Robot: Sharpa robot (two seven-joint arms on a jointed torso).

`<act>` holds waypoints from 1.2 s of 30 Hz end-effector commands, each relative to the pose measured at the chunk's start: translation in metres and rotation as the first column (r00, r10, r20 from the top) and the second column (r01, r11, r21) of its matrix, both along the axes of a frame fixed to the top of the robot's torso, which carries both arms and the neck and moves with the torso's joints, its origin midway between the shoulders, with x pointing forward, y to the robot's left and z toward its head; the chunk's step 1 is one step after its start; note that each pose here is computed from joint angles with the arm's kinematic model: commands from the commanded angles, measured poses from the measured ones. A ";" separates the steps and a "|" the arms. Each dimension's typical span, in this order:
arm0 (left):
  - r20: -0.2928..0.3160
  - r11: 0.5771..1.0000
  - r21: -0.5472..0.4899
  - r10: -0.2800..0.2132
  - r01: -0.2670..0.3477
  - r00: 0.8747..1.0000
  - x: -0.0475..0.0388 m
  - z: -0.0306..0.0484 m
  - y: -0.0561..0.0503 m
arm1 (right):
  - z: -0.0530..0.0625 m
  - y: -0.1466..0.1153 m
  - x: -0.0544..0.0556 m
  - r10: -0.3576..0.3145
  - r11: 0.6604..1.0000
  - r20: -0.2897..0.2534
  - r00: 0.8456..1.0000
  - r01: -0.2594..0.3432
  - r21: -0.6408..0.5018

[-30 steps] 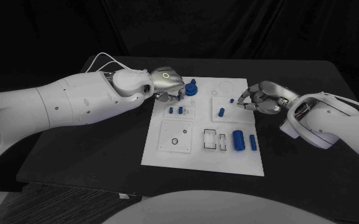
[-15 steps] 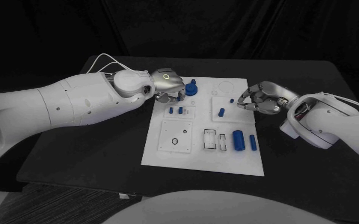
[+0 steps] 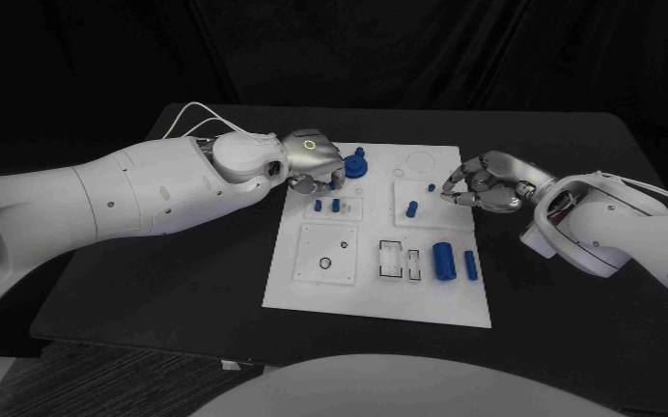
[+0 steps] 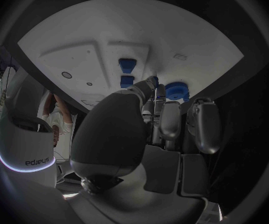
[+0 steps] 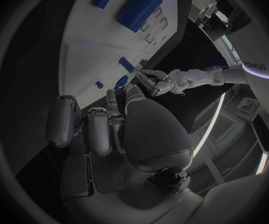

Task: Assemble the parts on the task board

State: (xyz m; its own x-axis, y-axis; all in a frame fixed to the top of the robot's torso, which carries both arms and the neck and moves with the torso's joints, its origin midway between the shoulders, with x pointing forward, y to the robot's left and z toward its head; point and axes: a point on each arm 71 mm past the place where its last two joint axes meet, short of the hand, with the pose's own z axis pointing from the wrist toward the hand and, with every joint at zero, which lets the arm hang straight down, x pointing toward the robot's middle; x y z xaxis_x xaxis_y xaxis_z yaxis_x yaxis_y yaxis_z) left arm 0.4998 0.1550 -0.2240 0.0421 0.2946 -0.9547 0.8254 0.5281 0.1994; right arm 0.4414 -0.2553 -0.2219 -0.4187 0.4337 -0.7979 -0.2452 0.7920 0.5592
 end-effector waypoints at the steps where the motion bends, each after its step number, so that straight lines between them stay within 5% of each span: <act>1: -0.027 1.000 0.012 -0.007 0.007 1.000 -0.0020 -0.0056 -0.001 | -0.002 0.000 -0.001 -0.009 1.000 -0.015 1.000 0.008 -0.009; 18: -0.023 1.000 0.008 0.018 -0.018 1.000 -0.0008 -0.0116 0.004 | -0.002 -0.001 -0.001 -0.011 1.000 -0.016 1.000 0.011 -0.011; 28: 0.036 0.999 -0.047 0.024 -0.023 0.999 -0.0004 -0.0065 0.010 | -0.002 -0.004 -0.002 -0.019 1.000 -0.014 1.000 0.019 -0.011; 36: 0.125 0.990 -0.136 0.041 -0.024 0.991 -0.0032 0.0030 0.027 | 0.000 -0.009 -0.003 -0.031 0.999 -0.006 1.000 0.031 -0.009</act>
State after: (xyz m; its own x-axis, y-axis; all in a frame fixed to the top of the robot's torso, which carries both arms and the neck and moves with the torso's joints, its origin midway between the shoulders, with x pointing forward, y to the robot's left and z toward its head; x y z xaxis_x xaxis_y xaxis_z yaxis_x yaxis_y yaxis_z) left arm 0.4983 0.1819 -0.2284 0.0836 0.2442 -0.9661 0.7882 0.5769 0.2140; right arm 0.4388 -0.2630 -0.2214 -0.4162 0.4358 -0.7981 -0.2301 0.7986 0.5561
